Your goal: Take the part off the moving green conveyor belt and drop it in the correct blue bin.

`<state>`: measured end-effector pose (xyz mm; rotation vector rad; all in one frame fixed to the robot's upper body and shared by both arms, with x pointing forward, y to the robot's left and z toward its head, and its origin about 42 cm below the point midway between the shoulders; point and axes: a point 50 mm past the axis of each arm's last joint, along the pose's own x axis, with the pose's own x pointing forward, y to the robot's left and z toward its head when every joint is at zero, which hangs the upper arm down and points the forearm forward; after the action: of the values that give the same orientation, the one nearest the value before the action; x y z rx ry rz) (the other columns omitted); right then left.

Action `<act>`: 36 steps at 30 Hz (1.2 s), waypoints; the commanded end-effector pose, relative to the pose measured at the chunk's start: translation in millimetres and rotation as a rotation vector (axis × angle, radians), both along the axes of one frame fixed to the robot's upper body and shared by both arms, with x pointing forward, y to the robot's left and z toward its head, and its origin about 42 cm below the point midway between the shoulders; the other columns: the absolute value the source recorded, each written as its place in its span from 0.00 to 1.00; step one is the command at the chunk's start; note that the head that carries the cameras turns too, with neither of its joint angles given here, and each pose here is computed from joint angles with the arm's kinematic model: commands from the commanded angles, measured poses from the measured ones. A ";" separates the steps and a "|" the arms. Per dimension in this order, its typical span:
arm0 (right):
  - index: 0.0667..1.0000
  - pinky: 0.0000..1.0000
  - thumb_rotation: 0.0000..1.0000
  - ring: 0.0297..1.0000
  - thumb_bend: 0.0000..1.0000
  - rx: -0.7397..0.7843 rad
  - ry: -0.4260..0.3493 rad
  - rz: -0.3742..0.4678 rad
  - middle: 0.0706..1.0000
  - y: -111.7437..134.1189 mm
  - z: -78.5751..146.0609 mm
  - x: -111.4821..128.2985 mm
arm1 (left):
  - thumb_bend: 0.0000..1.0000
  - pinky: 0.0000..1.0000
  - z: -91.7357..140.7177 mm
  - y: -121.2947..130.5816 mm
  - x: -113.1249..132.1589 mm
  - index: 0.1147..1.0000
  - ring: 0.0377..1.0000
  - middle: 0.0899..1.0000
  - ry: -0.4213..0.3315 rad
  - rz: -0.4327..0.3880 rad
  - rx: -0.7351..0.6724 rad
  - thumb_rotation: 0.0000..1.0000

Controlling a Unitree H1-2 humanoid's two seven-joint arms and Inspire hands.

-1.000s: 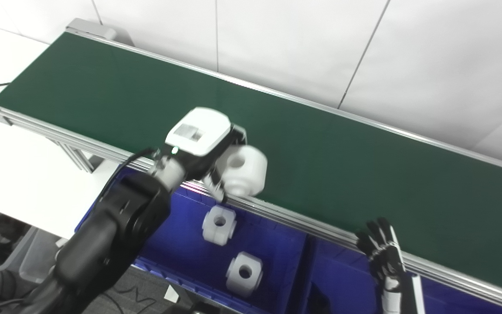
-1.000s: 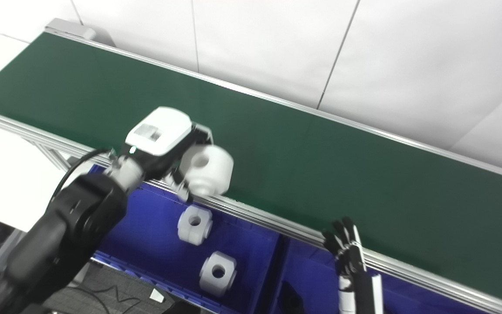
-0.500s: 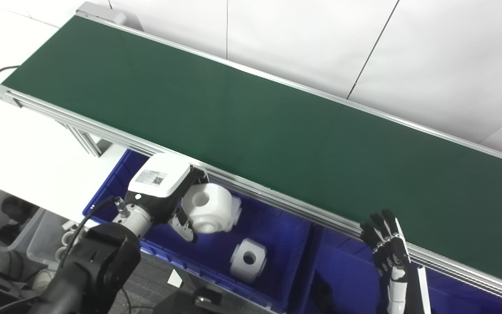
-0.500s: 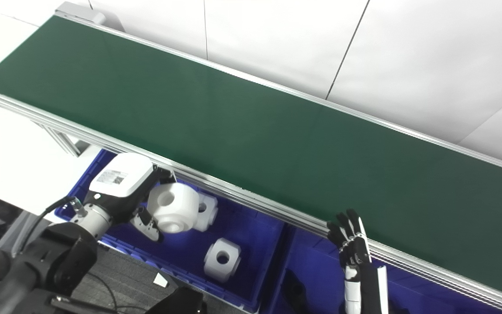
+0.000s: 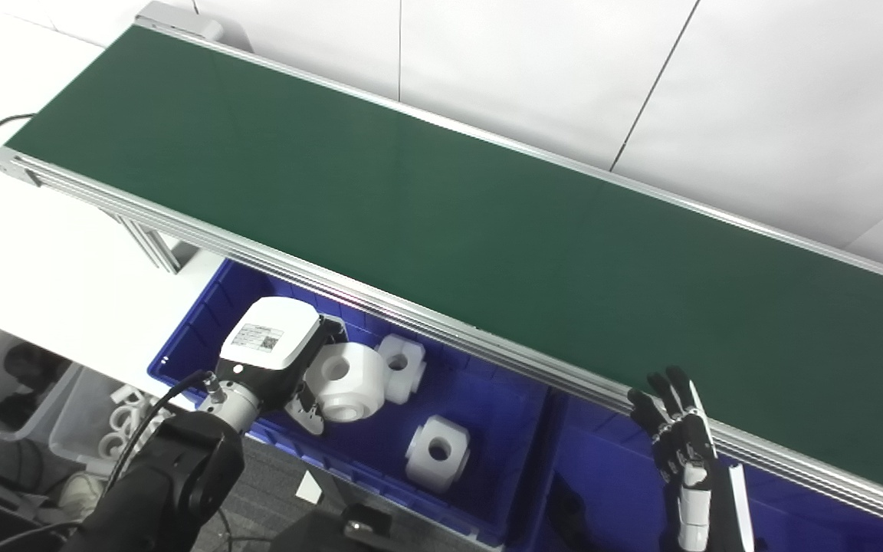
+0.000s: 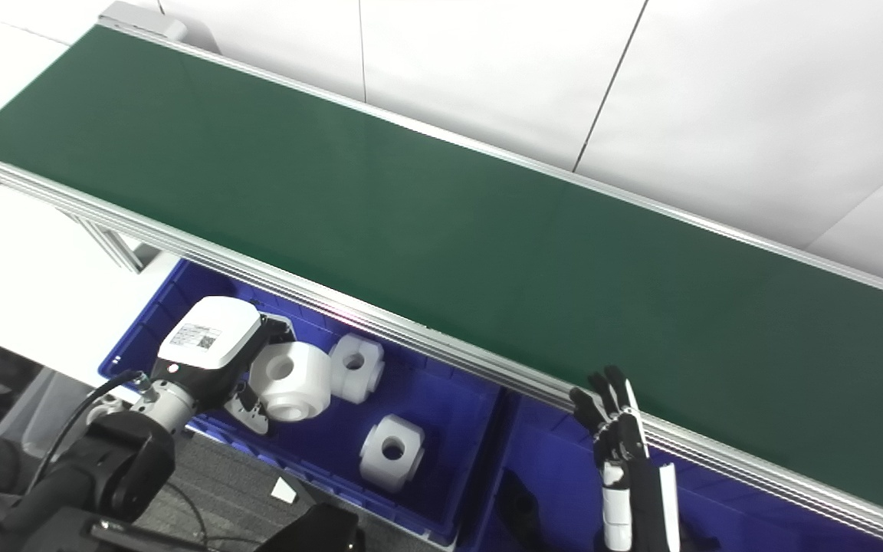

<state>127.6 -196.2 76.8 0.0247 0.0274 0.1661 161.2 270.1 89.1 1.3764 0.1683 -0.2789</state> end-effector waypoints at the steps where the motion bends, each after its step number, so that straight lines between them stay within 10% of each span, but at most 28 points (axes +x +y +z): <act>1: 0.97 0.86 0.97 0.86 0.80 0.001 -0.043 0.014 0.92 0.4 8.6 2.8 | 0.77 0.48 6.5 3.2 4.9 0.54 0.57 0.59 -0.018 0.004 0.036 0.18; 3: 0.97 0.86 0.97 0.86 0.80 0.000 -0.042 0.014 0.92 -0.1 7.6 2.2 | 0.96 0.64 7.2 2.1 4.2 0.68 0.71 0.73 0.017 -0.006 0.083 0.39; 7: 0.97 0.86 0.96 0.86 0.80 0.002 -0.036 0.014 0.92 -2.4 5.3 0.3 | 1.00 0.78 9.3 -3.7 2.2 0.78 0.82 0.84 0.035 -0.025 0.144 0.51; 23: 0.96 0.86 0.95 0.87 0.80 -0.020 -0.033 0.018 0.92 -22.6 3.0 -0.2 | 1.00 0.80 26.0 -29.2 1.6 0.82 0.83 0.87 -0.057 -0.013 0.066 0.49; 36: 0.96 0.84 0.94 0.84 0.83 -0.043 -0.060 0.023 0.91 3.1 5.7 15.6 | 0.79 0.64 145.0 -82.8 -0.7 0.74 0.74 0.79 -0.406 -0.213 -0.890 0.41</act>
<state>140.7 -198.6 78.0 -0.0196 0.0027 0.1847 155.9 190.7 220.9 0.5876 -0.3302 -0.1979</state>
